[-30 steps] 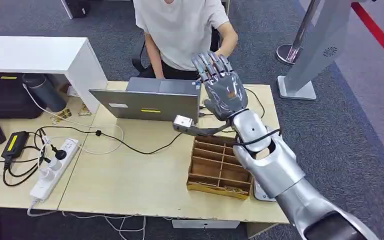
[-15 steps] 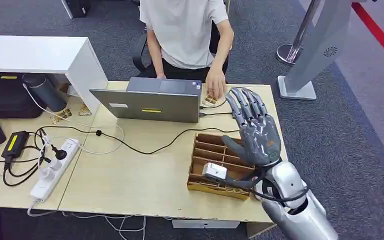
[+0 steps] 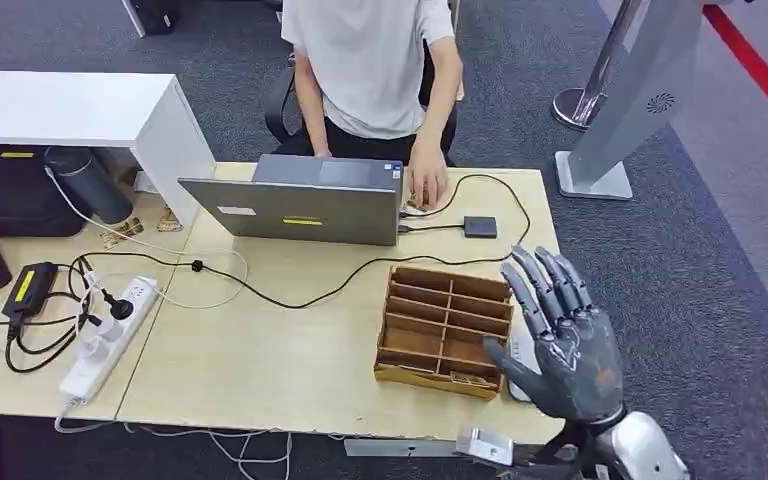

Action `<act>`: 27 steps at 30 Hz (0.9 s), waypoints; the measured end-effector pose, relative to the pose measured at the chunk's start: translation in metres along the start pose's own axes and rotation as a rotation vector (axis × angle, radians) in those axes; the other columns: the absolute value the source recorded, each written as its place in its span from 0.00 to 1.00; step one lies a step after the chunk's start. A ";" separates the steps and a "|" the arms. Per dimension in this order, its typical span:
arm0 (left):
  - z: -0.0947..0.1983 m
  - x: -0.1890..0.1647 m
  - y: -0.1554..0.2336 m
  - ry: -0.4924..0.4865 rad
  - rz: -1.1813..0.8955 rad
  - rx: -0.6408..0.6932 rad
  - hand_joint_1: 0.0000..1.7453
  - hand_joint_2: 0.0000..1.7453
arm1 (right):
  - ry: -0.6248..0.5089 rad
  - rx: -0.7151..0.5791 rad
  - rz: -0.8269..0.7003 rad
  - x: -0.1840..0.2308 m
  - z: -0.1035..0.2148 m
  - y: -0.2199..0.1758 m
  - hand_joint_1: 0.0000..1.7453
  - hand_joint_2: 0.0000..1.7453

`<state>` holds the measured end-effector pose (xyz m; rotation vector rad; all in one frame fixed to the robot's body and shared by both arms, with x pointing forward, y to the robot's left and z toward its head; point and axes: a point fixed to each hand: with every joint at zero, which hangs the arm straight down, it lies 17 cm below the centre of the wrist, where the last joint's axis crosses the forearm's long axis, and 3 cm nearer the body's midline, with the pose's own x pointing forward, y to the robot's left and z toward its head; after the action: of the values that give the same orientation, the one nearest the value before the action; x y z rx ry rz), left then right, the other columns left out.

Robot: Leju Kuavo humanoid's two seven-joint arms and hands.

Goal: Pass the card to the sensor for recognition and then transmit it.

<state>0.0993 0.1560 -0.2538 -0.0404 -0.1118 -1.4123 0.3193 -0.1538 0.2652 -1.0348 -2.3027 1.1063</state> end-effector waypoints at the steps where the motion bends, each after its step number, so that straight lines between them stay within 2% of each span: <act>1: 0.000 -0.001 0.000 0.001 0.002 0.003 0.00 1.00 | 0.002 0.008 -0.010 0.003 0.005 0.001 0.00 1.00; 10: -0.001 -0.001 0.002 0.000 0.018 0.014 0.00 1.00 | 0.058 0.097 -0.139 0.022 0.042 0.018 0.00 1.00; 15: -0.001 -0.001 0.003 0.001 0.017 0.018 0.00 1.00 | 0.094 0.177 -0.213 0.036 0.060 0.043 0.00 1.00; 27: 0.000 0.000 0.002 0.011 -0.008 0.013 0.00 1.00 | 0.124 0.310 -0.212 0.046 0.090 0.105 0.00 1.00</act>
<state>0.1016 0.1561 -0.2537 -0.0213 -0.1115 -1.4191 0.2826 -0.1204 0.1279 -0.7028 -2.0090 1.2247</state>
